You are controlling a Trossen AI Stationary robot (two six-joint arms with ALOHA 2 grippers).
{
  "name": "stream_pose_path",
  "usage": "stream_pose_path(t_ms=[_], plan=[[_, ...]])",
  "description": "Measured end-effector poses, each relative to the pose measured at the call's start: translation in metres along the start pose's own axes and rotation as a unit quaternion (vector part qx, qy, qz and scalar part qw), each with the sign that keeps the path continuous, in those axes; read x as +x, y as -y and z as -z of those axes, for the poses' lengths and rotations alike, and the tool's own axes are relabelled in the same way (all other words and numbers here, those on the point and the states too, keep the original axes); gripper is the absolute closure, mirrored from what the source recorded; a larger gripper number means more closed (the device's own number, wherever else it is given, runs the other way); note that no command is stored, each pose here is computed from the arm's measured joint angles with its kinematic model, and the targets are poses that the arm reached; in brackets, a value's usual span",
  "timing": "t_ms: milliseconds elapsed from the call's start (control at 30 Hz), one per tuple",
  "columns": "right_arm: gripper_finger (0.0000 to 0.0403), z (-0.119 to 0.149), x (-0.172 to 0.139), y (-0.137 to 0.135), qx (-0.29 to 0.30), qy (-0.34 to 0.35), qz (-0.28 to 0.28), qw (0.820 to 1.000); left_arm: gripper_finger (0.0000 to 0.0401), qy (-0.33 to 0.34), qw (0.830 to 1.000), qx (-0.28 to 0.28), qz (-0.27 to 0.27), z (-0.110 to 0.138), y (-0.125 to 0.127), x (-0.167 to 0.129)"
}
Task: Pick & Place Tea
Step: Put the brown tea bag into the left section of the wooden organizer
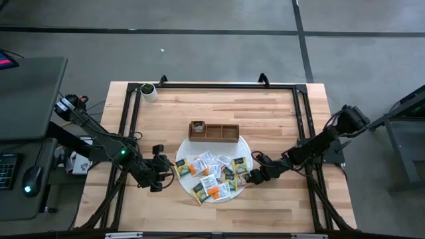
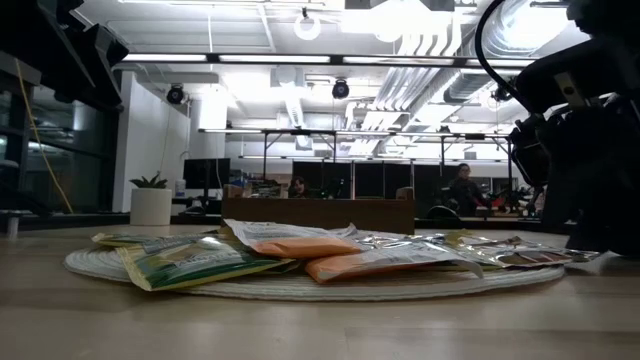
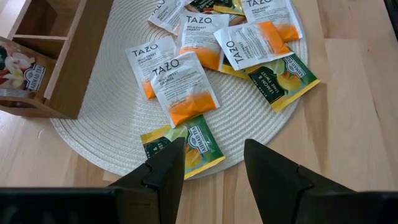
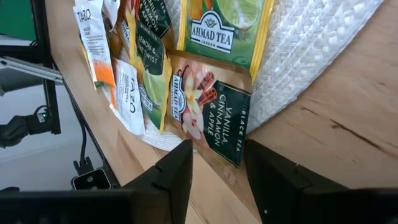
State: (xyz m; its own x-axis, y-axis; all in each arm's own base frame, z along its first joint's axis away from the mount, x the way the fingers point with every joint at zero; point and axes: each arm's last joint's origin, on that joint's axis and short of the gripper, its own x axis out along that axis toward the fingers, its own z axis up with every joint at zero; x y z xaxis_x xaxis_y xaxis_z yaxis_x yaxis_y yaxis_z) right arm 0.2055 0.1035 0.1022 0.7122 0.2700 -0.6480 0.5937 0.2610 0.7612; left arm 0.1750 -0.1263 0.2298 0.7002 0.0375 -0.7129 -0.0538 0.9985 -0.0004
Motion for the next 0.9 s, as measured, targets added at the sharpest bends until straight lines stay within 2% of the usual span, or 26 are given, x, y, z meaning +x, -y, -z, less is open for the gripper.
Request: stream_pose_path(t_ms=[600, 900], plan=[[0.0394, 0.0002, -0.0001, 0.0001, 0.0, -0.006, 0.0, 1.0, 0.0239, 0.0, 1.0, 0.0, 0.0, 0.0001, 0.0, 0.0], [0.0402, 0.0006, -0.0003, -0.0011, -0.008, -0.009, -0.009, 1.0, 0.0239, -0.002, 1.0, 0.0, 0.003, 0.0002, 0.0002, 0.0]])
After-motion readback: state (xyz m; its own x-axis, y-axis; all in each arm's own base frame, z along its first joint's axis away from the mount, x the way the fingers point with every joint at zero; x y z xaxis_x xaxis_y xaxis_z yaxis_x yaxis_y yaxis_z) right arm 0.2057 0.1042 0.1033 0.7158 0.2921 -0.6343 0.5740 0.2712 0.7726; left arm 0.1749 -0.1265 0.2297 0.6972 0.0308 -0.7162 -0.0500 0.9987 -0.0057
